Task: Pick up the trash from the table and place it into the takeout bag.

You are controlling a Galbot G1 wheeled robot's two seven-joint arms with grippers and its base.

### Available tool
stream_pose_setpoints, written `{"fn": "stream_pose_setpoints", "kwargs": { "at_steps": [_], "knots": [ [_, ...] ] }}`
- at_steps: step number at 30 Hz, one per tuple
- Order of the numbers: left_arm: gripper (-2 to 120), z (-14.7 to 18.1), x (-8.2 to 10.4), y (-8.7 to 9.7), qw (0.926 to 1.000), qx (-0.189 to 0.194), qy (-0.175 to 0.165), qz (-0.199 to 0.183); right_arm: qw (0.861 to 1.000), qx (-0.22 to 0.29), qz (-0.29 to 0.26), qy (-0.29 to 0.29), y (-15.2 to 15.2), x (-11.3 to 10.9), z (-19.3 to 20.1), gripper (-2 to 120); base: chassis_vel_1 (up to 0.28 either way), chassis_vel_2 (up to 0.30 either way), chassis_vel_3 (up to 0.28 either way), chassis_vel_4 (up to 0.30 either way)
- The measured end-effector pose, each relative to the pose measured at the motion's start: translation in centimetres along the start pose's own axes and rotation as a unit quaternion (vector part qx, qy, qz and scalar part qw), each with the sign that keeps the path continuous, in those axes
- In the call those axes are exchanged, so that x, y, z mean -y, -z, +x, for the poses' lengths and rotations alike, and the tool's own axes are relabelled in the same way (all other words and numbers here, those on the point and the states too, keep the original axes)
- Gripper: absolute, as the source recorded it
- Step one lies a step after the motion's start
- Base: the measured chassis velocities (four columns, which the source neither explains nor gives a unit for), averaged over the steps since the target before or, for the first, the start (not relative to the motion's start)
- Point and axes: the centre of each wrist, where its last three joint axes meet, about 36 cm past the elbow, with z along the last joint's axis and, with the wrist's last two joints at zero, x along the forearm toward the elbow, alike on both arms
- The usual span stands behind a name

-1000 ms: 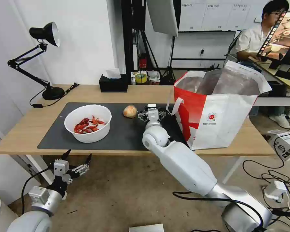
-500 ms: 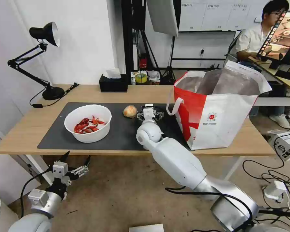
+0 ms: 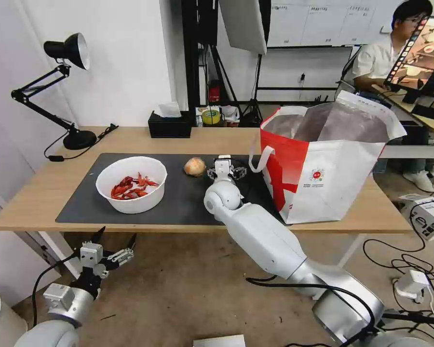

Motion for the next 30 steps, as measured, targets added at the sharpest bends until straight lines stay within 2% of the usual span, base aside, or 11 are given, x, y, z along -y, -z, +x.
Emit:
{"fn": "stream_pose_setpoints", "kwargs": {
  "at_steps": [18,30],
  "knots": [
    [100,-0.1,0.3,-0.3,1.0,-0.001,-0.002,0.003,1.0,-0.018,0.02,0.015,0.4,-0.4,-1.3,100,0.0,0.0,0.0,0.0],
    [100,-0.1,0.6,0.3,1.0,0.007,-0.007,-0.002,0.999,-0.023,0.027,0.019,1.0,-0.6,-1.7,100,0.0,0.0,0.0,0.0]
  ]
}}
